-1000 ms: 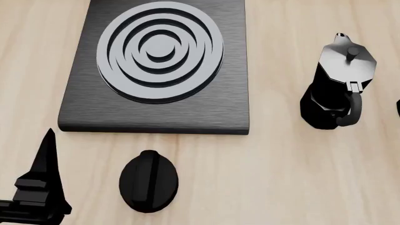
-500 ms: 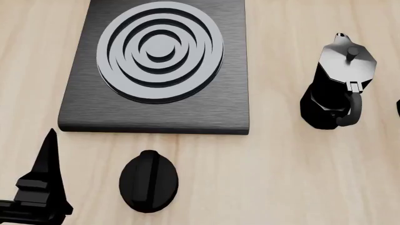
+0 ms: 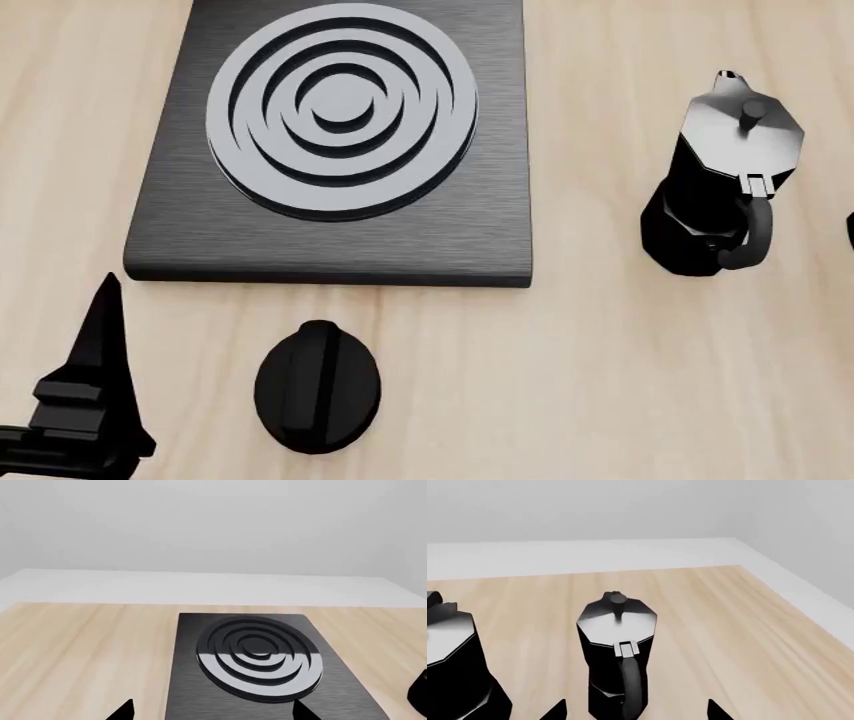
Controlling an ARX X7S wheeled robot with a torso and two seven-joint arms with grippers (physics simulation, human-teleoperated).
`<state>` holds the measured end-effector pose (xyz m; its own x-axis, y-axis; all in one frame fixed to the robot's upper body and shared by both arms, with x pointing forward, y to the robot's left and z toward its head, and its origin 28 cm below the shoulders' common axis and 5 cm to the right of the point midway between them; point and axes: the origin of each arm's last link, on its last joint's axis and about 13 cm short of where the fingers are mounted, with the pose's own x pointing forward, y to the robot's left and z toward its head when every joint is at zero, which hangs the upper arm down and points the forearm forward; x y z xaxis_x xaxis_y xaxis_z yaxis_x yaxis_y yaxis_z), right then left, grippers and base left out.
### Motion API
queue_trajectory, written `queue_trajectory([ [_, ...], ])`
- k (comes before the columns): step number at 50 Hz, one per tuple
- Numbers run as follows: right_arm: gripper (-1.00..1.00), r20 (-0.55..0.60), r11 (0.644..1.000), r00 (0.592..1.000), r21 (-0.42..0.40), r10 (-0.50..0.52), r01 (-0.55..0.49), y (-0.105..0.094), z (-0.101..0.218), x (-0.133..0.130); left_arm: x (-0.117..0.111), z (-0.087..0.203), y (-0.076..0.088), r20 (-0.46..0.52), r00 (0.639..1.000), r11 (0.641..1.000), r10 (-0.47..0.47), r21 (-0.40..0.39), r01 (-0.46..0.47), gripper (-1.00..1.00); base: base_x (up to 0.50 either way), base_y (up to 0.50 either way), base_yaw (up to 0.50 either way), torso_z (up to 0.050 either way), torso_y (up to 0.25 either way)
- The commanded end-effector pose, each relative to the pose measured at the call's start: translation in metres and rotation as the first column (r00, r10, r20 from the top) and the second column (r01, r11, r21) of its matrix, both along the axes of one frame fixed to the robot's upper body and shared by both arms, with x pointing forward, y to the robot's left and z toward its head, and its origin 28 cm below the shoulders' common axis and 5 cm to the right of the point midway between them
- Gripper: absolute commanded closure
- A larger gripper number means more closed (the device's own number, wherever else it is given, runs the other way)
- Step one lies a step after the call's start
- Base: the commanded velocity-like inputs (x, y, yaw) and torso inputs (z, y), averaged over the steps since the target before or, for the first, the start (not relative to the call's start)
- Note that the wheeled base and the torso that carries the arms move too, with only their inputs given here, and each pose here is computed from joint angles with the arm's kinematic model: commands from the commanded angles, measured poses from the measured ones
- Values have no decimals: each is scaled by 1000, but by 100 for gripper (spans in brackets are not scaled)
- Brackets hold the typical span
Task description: Put the right moka pot on the stove.
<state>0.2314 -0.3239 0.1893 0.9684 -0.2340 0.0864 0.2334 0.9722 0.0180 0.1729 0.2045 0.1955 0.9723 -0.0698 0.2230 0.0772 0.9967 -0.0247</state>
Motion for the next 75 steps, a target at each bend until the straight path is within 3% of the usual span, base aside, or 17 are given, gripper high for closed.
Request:
queue_trajectory([
  [1,-100,-13,1000,1000,-11,-5,5,-5,6,16,0,0,0,3,1000,1000,-1,-1,1,-100,0,0,0,0,0],
  [41,-100,-61,1000,998,-13,6,-7,-9,-26,45,0,0,0,7,1000,1000,0,0,0,-100,0,0,0,0,0],
  [75,-100,-77,1000,997,-15,-4,3,-9,-20,61,0,1,0,11,1000,1000,5,0,-5,-100,0,0,0,0,0],
])
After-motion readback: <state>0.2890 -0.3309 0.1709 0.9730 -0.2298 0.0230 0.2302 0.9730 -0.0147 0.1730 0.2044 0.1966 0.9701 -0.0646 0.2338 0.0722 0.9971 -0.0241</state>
